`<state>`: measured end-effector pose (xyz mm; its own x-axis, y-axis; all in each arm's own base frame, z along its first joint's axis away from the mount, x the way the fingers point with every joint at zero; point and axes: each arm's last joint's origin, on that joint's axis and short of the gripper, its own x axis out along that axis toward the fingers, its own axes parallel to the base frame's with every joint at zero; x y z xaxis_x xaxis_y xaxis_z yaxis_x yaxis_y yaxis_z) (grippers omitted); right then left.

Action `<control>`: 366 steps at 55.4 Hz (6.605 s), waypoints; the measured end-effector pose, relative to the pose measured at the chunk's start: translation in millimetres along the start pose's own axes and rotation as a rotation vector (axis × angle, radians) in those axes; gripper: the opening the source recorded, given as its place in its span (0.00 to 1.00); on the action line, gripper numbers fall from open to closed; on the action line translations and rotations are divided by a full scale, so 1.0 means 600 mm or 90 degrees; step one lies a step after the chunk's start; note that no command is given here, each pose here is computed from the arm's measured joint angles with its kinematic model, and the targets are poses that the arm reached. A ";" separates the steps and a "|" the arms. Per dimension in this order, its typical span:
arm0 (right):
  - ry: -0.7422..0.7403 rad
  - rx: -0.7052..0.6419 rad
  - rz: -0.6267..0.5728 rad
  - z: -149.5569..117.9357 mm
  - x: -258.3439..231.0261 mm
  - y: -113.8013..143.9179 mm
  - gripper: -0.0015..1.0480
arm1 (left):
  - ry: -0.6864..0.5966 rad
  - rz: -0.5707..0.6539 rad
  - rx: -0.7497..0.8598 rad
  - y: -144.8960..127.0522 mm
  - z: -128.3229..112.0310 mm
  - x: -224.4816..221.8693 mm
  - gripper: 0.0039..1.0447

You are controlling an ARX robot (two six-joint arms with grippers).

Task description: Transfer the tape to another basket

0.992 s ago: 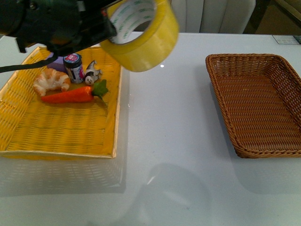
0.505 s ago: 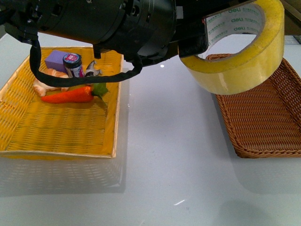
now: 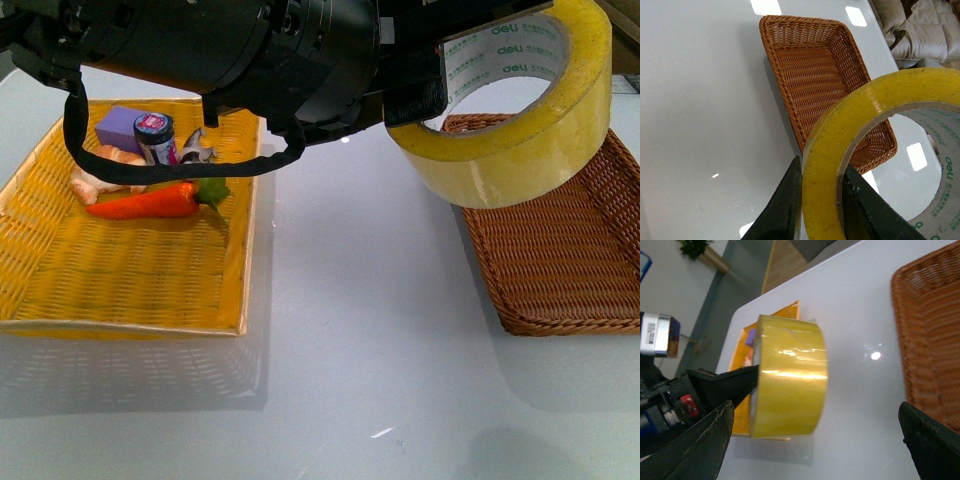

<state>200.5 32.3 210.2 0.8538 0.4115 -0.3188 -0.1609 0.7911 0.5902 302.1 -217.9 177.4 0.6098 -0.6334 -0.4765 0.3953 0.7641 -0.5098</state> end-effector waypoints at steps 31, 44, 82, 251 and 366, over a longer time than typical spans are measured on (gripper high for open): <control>0.079 0.088 0.096 -0.013 0.105 -0.006 0.89 | 0.007 -0.010 0.000 -0.001 0.000 0.000 0.14; 0.092 0.101 0.099 -0.020 0.113 -0.004 0.55 | 0.011 -0.018 0.000 -0.001 -0.001 0.000 0.14; 0.067 0.122 0.084 -0.010 0.103 -0.012 0.43 | -0.096 0.005 0.043 -0.009 0.031 -0.055 0.88; -0.127 0.238 -0.136 0.073 0.114 -0.222 0.91 | -0.439 0.384 0.233 0.151 -0.202 -0.429 0.01; -0.305 -0.369 -0.201 -0.096 -0.135 -0.054 0.02 | -0.440 0.384 0.233 0.151 -0.202 -0.429 0.01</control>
<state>108.1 -0.4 173.9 0.9997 -0.0038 0.0235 0.0037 1.0000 0.0059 97.8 -0.3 167.2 1.0000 -0.0034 -0.0013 0.0034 0.9999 -0.0105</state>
